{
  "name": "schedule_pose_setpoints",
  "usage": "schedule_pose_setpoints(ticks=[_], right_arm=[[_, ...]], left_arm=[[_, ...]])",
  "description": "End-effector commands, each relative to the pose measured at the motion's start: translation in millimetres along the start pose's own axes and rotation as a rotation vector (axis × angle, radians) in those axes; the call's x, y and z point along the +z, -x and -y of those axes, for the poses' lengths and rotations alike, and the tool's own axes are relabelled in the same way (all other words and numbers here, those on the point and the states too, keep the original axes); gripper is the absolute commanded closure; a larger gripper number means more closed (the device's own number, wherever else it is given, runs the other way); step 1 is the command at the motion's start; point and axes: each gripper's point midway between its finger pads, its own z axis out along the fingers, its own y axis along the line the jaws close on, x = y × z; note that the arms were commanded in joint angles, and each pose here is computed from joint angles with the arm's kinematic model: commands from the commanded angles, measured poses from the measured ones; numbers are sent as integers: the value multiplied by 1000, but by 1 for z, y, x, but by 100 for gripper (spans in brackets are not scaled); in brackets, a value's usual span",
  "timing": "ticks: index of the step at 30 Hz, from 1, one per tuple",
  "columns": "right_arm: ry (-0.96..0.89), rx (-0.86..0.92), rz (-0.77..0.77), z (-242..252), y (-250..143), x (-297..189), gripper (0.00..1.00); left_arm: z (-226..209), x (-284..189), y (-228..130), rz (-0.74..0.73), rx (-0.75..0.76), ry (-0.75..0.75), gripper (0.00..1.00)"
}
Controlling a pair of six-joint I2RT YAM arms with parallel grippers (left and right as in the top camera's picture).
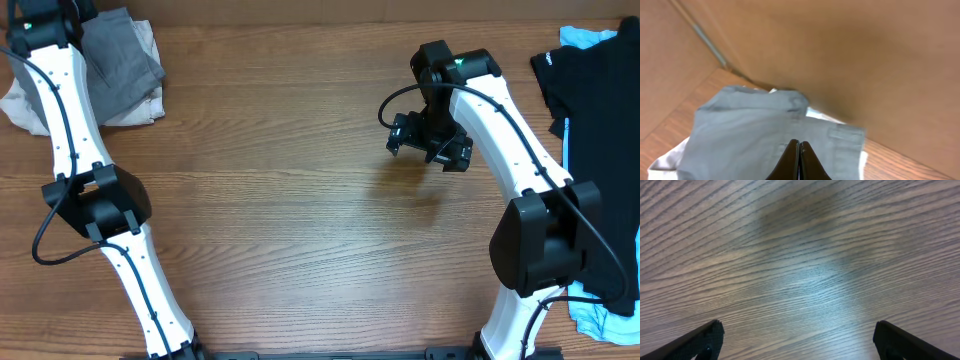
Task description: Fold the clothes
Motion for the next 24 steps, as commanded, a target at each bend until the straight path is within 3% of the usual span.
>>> schedule_pose_setpoints(ticks=[1,15,17,19,24], right_arm=[[-8,-1,4,2,1,-1,0],[-28,0,-29,7,-7,-1,0],[-29,1,-31,7,-7,-1,0],[-29,1,-31,7,-7,-1,0],[-21,0,-36,6,-8,-1,0]], left_arm=[[-32,32,-31,-55,19,92,96],[-58,96,-151,-308,15,135,93],[-59,96,-155,-321,13,137,87],[-57,93,-152,-321,14,135,89],[-44,66,-105,-234,-41,118,93]])
